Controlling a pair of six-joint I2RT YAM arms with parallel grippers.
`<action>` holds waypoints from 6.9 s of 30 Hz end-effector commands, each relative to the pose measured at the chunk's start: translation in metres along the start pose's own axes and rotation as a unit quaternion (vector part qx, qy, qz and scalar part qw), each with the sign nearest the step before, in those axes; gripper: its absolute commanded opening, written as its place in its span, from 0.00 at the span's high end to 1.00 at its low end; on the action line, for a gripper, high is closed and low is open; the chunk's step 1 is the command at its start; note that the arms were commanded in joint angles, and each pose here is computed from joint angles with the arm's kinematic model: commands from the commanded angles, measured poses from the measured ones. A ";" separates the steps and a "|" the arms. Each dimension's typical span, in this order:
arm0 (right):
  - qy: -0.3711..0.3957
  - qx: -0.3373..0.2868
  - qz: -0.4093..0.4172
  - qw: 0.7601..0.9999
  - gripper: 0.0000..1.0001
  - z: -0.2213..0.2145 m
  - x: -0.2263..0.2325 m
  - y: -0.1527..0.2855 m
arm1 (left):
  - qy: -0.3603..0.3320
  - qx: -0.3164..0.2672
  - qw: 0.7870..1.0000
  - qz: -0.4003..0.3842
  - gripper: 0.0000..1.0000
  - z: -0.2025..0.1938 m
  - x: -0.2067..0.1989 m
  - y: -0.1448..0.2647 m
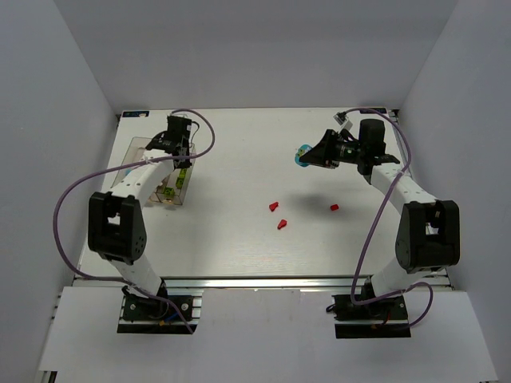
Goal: Sort the legos into containers by color
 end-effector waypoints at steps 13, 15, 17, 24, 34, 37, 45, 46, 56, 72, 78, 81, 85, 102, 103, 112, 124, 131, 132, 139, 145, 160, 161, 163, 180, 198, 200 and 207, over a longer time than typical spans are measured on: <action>0.046 -0.010 0.028 0.999 1.00 0.010 0.021 0.006 | 0.022 0.056 0.998 0.025 0.46 -0.010 0.013 -0.027; 0.046 -0.010 0.029 0.998 1.00 0.011 0.021 0.005 | 0.023 0.059 0.998 0.019 0.35 -0.010 0.012 -0.026; 0.042 -0.007 0.029 0.999 1.00 0.009 0.019 0.005 | 0.025 0.056 0.998 0.014 0.30 -0.008 0.012 -0.024; 0.109 0.015 0.114 0.987 1.00 0.005 0.027 0.004 | 0.063 -0.001 0.995 -0.079 0.63 0.021 0.011 0.015; 0.307 0.077 0.291 0.903 1.00 -0.034 0.045 -0.004 | 0.058 -0.051 0.760 -0.645 0.16 0.004 -0.088 0.090; 0.348 0.069 0.307 0.883 1.00 -0.041 0.050 -0.004 | 0.050 -0.025 0.738 -0.673 0.14 -0.013 -0.100 0.089; 0.517 0.064 0.212 0.826 1.00 -0.056 0.050 -0.017 | 0.063 -0.023 0.683 -0.727 0.07 -0.023 -0.114 0.111; 0.540 0.063 0.203 0.814 1.00 -0.056 0.050 -0.018 | 0.070 -0.021 0.686 -0.724 0.04 -0.027 -0.116 0.111; 0.603 0.039 0.120 0.788 1.00 -0.061 0.051 -0.031 | 0.118 0.020 0.663 -0.739 0.02 -0.040 -0.133 0.115; 0.580 0.044 0.138 0.802 1.00 -0.071 0.068 -0.050 | 0.134 0.067 0.663 -0.734 0.02 -0.057 -0.162 0.101; 0.575 0.040 0.149 0.803 1.00 -0.075 0.072 -0.052 | 0.140 0.071 0.643 -0.749 0.02 -0.055 -0.167 0.104; 0.573 0.041 0.151 0.804 1.00 -0.077 0.072 -0.055 | 0.146 0.072 0.634 -0.756 0.02 -0.053 -0.168 0.105; 0.576 0.038 0.148 0.803 1.00 -0.076 0.073 -0.056 | 0.143 0.092 0.617 -0.769 0.03 -0.057 -0.171 0.107; 0.577 0.020 0.105 0.810 1.00 -0.072 0.065 -0.058 | 0.155 0.125 0.581 -0.789 0.31 -0.061 -0.170 0.109; 0.577 0.020 0.105 0.810 1.00 -0.072 0.064 -0.058 | 0.156 0.127 0.581 -0.789 0.34 -0.061 -0.170 0.108; 0.582 0.025 0.102 0.807 0.50 -0.073 0.062 -0.059 | 0.154 0.126 0.578 -0.791 0.78 -0.058 -0.171 0.110; 0.584 0.023 0.096 0.806 0.11 -0.071 0.065 -0.054 | 0.162 0.121 0.591 -0.781 0.90 -0.042 -0.165 0.106; 0.601 0.012 0.071 0.796 0.11 -0.061 0.070 -0.036 | 0.129 0.061 0.757 -0.638 0.96 -0.002 -0.152 0.061; 0.602 0.007 0.066 0.796 0.11 -0.058 0.070 -0.033 | 0.128 0.026 0.780 -0.613 0.96 0.026 -0.144 0.062; 0.590 -0.019 0.014 0.807 0.11 -0.039 0.058 -0.017 | 0.156 0.019 0.902 -0.401 1.00 0.054 -0.077 0.024; 0.570 -0.030 -0.004 0.821 0.11 -0.030 0.055 -0.012 | 0.151 -0.004 0.973 -0.172 1.00 0.055 0.005 0.008; 0.554 -0.026 0.011 0.832 0.11 -0.030 0.054 -0.011 | 0.285 -0.014 0.950 0.131 1.00 0.037 0.129 -0.023; 0.554 -0.027 0.011 0.832 0.11 -0.030 0.054 -0.011 | 0.302 -0.014 0.944 0.131 1.00 0.036 0.133 -0.026; 0.556 -0.028 0.014 0.831 0.11 -0.031 0.056 -0.010 | 0.349 -0.018 0.928 0.132 1.00 0.036 0.142 -0.034; 0.548 -0.026 0.010 0.836 0.11 -0.029 0.049 -0.008 | 0.452 0.049 0.888 0.068 0.72 0.032 0.139 -0.096; 0.537 -0.018 0.012 0.843 0.11 -0.029 0.042 -0.009 | 0.439 0.047 0.895 0.065 0.22 0.035 0.141 -0.094; 0.535 -0.018 0.012 0.845 0.11 -0.029 0.041 -0.009 | 0.440 0.046 0.894 0.067 0.21 0.035 0.145 -0.094; 0.533 -0.019 0.011 0.846 0.11 -0.029 0.041 -0.008 | 0.439 0.045 0.895 0.060 0.13 0.037 0.144 -0.091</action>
Point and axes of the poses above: each gripper's point midway between its finger pads, its own y axis back along the fingers, its own x axis along the line the jaws close on, z = x × y, the point moved 9 cm from there along y, back along the fingers, and after that the axes turned 1 degree about -y, right-handed, at the moved point
